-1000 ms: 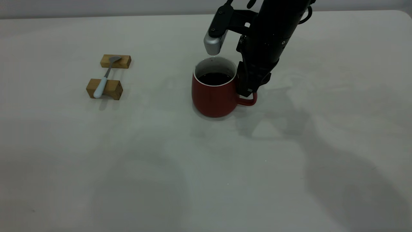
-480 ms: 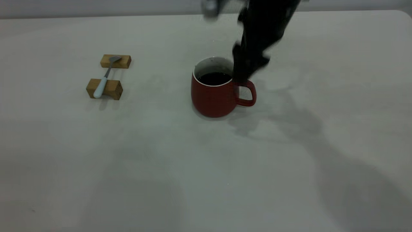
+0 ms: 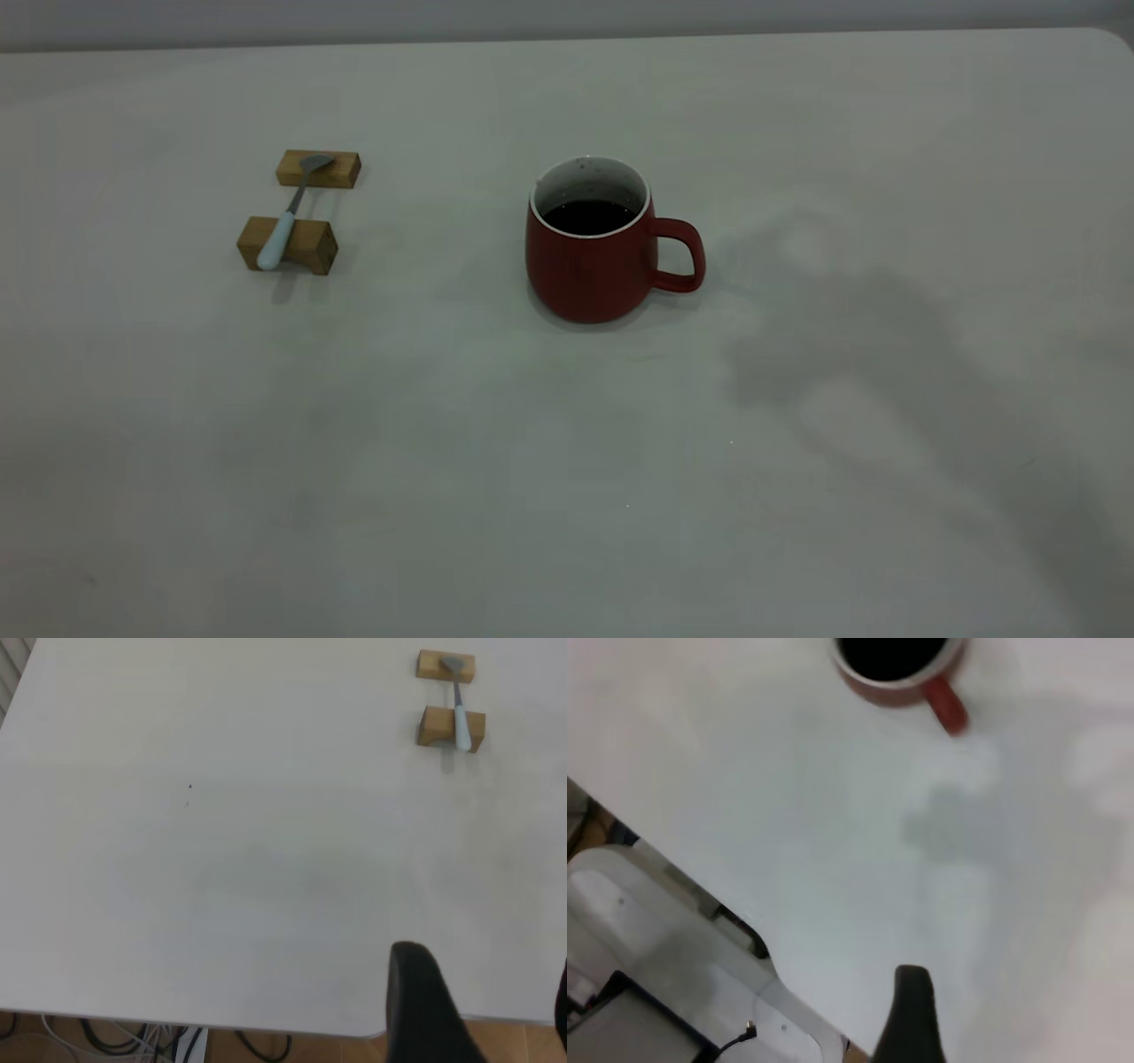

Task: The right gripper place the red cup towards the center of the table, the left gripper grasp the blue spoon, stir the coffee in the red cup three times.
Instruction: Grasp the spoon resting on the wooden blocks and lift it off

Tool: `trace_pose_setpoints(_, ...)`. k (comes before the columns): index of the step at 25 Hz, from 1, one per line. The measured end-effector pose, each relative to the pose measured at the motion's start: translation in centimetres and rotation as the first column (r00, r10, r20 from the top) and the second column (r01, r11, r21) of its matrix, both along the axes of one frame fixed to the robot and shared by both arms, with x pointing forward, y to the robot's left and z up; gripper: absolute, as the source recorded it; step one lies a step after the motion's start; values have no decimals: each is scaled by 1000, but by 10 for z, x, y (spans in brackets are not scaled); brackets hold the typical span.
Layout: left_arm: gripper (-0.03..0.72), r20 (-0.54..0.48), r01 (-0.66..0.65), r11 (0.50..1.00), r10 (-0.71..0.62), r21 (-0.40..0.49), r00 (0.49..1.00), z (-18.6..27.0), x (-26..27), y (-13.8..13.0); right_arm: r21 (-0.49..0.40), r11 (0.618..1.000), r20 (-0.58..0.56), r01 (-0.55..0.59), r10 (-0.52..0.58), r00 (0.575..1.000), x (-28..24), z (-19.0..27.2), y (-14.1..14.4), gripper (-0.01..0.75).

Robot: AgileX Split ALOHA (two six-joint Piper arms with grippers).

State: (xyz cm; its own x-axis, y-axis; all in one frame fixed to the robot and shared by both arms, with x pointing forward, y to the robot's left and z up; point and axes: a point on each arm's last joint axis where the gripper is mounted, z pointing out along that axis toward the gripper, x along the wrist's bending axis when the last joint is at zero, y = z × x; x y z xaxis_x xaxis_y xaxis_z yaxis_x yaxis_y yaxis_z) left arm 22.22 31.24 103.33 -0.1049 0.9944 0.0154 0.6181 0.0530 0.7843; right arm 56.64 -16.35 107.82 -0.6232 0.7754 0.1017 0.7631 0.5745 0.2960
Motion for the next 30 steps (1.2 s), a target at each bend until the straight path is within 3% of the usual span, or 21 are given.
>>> trace_pose_setpoints(7,438,0,0,1000,0,0,1000,0,0,0,24,993,91,116,-118,989,-66,46,-29,703)
trace_pose_setpoints(12,438,0,0,1000,0,0,1000,0,0,0,32,972,80,232,-234,969,-143,40,-59,701)
trace_pose_setpoints(17,438,0,1,1000,-1,1,1000,0,0,0,104,958,181,267,-282,942,-225,23,-90,694)
trace_pose_setpoints(22,438,0,1,1000,-1,1,1000,0,0,0,232,914,358,333,-398,845,-282,-6,-116,686)
trace_pose_setpoints(26,438,0,1,1000,-1,1,1000,0,0,0,266,878,440,398,-478,760,-307,-27,-126,682)
trace_pose_setpoints(30,438,0,1,1000,-1,1,1000,0,0,0,277,850,482,448,-526,701,-316,-37,-130,679)
